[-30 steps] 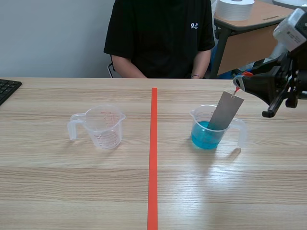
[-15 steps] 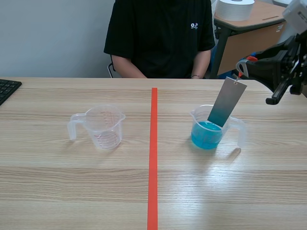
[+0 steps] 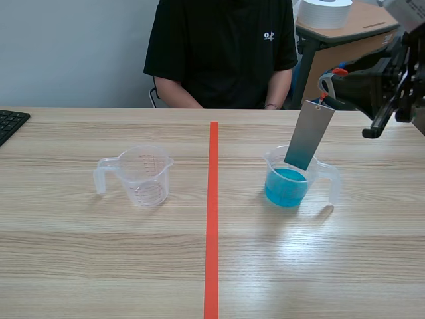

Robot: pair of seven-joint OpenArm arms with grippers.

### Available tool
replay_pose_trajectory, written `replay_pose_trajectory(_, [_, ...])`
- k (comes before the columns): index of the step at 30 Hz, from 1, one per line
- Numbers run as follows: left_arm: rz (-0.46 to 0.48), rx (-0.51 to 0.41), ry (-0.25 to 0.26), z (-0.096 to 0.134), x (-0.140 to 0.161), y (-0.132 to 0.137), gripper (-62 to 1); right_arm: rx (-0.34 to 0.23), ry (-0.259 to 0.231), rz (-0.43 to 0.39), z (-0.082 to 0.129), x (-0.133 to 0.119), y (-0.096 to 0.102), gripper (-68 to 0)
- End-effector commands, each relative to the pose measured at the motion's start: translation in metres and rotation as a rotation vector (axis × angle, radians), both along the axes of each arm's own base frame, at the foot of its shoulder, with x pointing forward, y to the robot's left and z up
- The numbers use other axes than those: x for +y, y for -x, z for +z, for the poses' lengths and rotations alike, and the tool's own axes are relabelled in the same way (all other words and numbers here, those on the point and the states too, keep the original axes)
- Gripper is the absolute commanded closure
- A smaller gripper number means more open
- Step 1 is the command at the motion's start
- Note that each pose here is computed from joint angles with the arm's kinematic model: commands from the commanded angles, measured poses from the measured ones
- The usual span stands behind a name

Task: Do the redox reaction experiment.
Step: 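Hold the plate still in the solution, then raise the plate and point at it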

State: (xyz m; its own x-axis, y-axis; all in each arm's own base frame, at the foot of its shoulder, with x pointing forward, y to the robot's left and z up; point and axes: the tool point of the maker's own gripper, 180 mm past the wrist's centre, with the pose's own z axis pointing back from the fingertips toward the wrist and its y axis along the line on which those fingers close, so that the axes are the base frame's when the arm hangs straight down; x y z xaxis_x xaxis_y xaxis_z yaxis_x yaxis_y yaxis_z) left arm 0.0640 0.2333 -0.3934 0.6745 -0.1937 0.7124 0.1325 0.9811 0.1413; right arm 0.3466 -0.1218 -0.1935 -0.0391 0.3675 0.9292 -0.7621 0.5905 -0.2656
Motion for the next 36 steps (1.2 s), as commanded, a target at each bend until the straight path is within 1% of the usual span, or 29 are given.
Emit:
replay_pose_trajectory(1, [-0.005,-0.005,0.011,0.002,-0.003,0.001,-4.7,-0.044,-0.008,0.012,0.02,0.001,-0.002,-1.5])
replay_pose_trajectory(7, [-0.005,-0.005,0.011,0.002,-0.003,0.001,-4.7,-0.024,-0.003,0.02,0.025,0.005,0.001,-1.5])
replay_pose_trajectory(12, [-0.005,-0.004,0.01,0.002,-0.003,0.001,-4.7,-0.022,-0.028,0.006,0.041,0.0,0.001,-1.5])
replay_pose_trajectory(16, [-0.005,-0.005,0.01,0.002,-0.003,0.001,-4.7,-0.024,-0.025,0.0,0.05,-0.002,0.002,-1.5])
replay_pose_trajectory(27, [-0.005,-0.005,0.011,0.002,-0.003,0.001,-4.7,-0.005,-0.048,0.022,0.071,0.006,0.012,-1.5])
replay_pose_trajectory(36, [-0.005,-0.005,0.011,0.002,-0.003,0.001,-4.7,-0.023,-0.076,0.02,0.09,0.003,0.016,-1.5])
